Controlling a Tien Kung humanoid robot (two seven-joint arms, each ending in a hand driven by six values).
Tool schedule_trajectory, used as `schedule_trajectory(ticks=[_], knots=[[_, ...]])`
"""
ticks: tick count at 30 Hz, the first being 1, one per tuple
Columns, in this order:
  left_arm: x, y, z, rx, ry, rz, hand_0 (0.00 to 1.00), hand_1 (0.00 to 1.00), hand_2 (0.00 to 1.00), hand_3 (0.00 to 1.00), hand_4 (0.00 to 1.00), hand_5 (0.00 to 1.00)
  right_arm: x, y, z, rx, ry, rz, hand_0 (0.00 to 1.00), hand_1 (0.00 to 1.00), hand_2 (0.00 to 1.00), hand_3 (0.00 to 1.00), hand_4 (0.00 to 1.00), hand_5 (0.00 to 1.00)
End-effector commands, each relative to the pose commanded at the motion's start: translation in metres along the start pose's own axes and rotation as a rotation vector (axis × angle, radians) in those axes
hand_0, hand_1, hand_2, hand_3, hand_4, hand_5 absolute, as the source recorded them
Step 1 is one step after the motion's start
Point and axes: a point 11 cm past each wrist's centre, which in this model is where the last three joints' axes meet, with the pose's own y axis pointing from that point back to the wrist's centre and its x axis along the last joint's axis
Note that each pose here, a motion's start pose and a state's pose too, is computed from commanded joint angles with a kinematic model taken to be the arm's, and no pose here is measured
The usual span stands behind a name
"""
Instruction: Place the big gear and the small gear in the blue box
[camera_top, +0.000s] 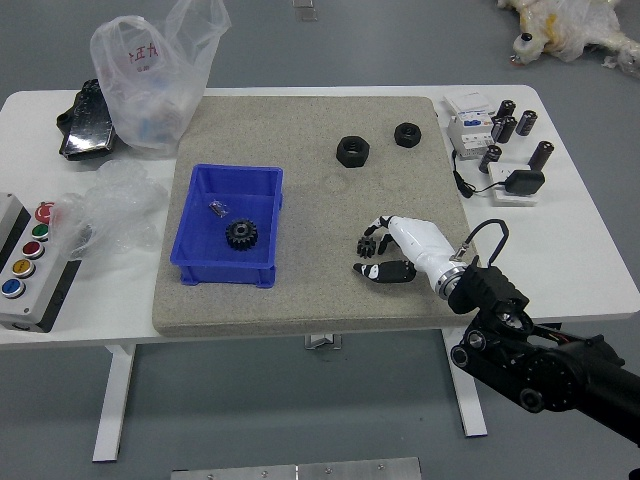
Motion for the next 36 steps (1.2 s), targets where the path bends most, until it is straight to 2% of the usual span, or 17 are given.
schedule_trajectory(ticks=[4, 5, 22, 30, 36], knots=[[0.0, 0.0, 0.001, -0.003, 0.001, -0.001, 0.722, 0.605, 0.558, 0.668, 0.678, 0.47, -0.001, 0.0, -0.001, 0.003, 0.004, 0.0, 0.607, 0.585, 0.377, 0.646, 0.595, 0.266], [0.0, 0.0, 0.001, -0.003, 0.001, -0.001, 0.722, 0.605, 0.561, 0.672, 0.682, 0.485, -0.001, 0.0, -0.001, 0.004, 0.004, 0.002, 0.596, 0.565, 0.354, 0.613, 0.648, 0.142], [0.0, 0.0, 0.002, -0.007, 0.006, 0.0, 0.722, 0.605, 0.566, 0.681, 0.686, 0.511, 0.008, -0.004, -0.01, 0.04, -0.015, 0.029, 0.588, 0.56, 0.345, 0.61, 0.63, 0.151], [0.001, 0.0, 0.002, -0.007, 0.004, 0.0, 0.722, 0.605, 0.567, 0.684, 0.691, 0.522, 0.041, -0.014, -0.059, 0.166, 0.019, 0.093, 0.591, 0.557, 0.341, 0.606, 0.634, 0.178], [0.001, 0.001, 0.003, -0.01, 0.005, 0.001, 0.722, 0.604, 0.569, 0.688, 0.693, 0.532, 0.06, -0.019, -0.076, 0.206, 0.037, 0.133, 0.597, 0.554, 0.342, 0.608, 0.637, 0.183]])
